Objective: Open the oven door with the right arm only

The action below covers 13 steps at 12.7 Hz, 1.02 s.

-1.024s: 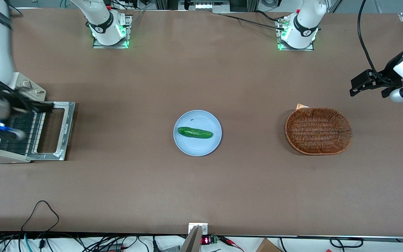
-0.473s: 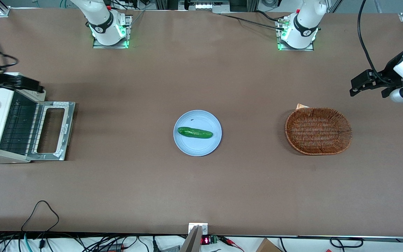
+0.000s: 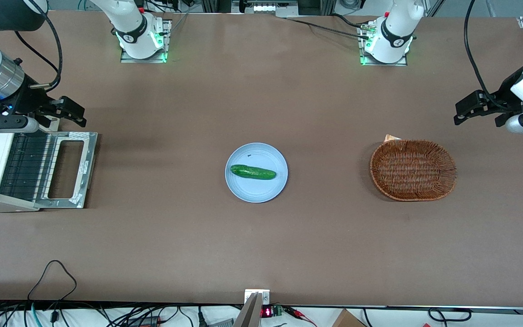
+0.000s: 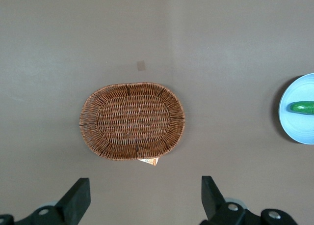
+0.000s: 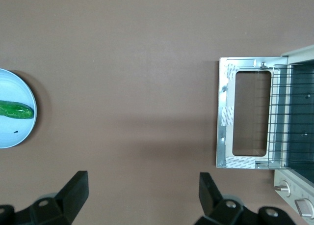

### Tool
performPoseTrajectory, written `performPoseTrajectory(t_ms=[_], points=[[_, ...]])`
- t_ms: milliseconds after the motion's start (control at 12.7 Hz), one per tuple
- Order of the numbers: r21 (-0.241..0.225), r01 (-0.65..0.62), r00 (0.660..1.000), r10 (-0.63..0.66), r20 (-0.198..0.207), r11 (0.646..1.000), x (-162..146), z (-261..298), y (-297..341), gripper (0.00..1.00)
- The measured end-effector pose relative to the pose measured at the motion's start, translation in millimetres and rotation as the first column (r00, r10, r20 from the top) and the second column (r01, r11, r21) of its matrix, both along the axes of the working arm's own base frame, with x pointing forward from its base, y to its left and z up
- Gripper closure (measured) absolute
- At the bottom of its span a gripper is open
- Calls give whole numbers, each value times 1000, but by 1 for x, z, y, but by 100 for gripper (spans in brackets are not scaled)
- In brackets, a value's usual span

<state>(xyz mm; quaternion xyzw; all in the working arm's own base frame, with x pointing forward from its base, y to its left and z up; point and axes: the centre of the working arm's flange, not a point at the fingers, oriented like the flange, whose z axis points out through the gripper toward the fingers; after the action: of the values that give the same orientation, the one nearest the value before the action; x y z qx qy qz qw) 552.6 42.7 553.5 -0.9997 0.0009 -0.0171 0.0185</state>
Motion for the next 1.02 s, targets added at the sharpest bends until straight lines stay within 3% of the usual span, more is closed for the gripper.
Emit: performPoseTrajectory(t_ms=[158,394,1024], points=[[0,5,1000,-5,-15,1000,-1,-1,-3,0],[20,53,996,-51,-72,998,-6,0,-27,0],[15,58,995,-57,-84,998,-7,1,-33,0]])
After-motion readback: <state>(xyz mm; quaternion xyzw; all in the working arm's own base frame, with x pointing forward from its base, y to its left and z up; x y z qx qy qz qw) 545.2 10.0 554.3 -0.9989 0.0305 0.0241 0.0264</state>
